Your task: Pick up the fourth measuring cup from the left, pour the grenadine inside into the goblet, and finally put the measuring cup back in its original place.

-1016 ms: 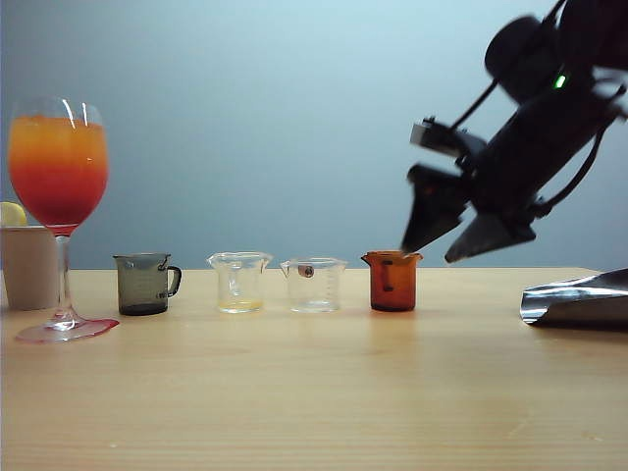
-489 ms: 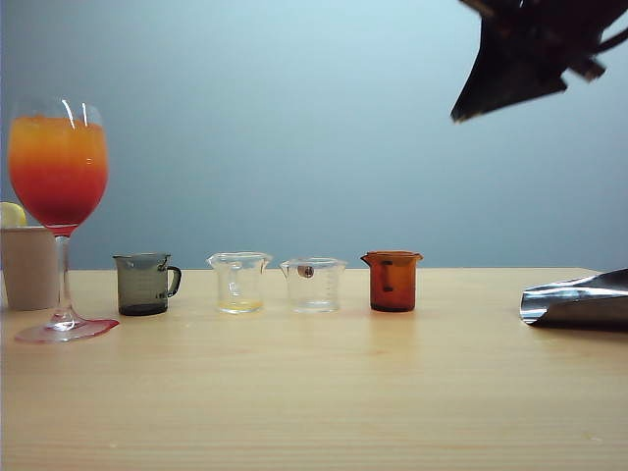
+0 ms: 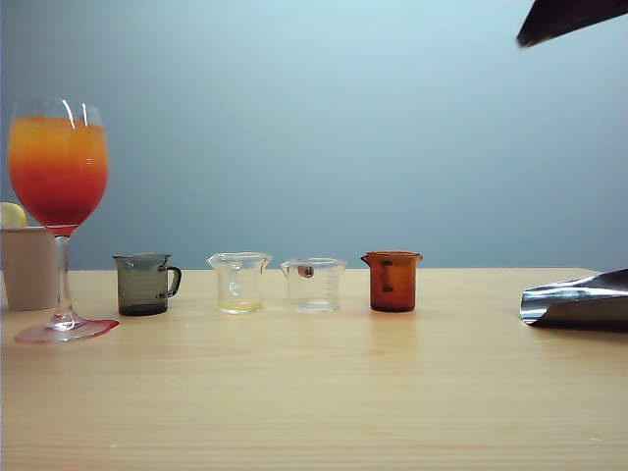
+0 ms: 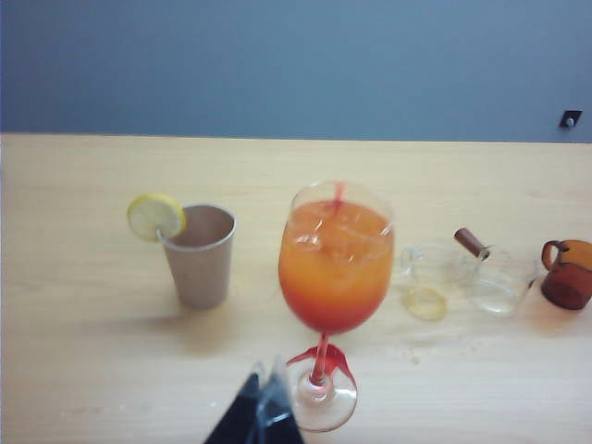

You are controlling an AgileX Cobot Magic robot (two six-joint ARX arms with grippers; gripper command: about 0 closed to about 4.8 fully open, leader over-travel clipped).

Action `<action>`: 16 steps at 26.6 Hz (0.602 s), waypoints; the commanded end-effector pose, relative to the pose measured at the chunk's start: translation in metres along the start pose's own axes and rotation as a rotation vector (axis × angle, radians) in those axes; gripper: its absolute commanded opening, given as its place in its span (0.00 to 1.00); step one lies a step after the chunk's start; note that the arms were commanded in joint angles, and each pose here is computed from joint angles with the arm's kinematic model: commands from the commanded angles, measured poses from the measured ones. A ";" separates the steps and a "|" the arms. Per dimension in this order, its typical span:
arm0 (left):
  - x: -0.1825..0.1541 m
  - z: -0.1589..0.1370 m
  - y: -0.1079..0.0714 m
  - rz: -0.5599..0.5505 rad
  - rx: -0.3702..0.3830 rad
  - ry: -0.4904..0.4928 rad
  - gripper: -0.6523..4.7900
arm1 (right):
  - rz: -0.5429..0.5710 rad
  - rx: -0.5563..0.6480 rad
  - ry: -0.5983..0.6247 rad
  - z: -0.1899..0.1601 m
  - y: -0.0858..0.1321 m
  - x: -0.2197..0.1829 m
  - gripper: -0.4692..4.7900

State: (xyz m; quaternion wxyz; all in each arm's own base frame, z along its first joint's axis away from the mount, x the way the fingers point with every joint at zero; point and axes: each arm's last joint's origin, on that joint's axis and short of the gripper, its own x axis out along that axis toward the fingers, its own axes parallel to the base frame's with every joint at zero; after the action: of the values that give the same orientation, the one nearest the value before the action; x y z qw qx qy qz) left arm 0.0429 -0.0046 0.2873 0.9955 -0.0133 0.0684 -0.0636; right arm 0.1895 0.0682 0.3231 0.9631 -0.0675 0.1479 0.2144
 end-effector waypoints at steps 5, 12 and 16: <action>0.014 -0.019 0.004 0.074 -0.033 -0.072 0.11 | -0.059 -0.018 -0.185 -0.025 0.004 -0.031 0.09; 0.041 -0.046 0.007 0.095 -0.033 -0.132 0.11 | -0.167 -0.007 -0.156 -0.059 0.005 -0.039 0.08; 0.052 -0.063 0.009 0.121 -0.058 -0.147 0.11 | -0.162 -0.008 -0.148 -0.074 0.006 -0.036 0.08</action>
State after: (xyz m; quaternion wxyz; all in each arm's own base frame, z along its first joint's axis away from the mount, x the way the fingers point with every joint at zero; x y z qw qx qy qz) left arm 0.0845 -0.0040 0.2168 0.9992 -0.0314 0.0235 -0.0111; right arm 0.1369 0.0455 0.2645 0.9836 -0.0695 0.0886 0.1412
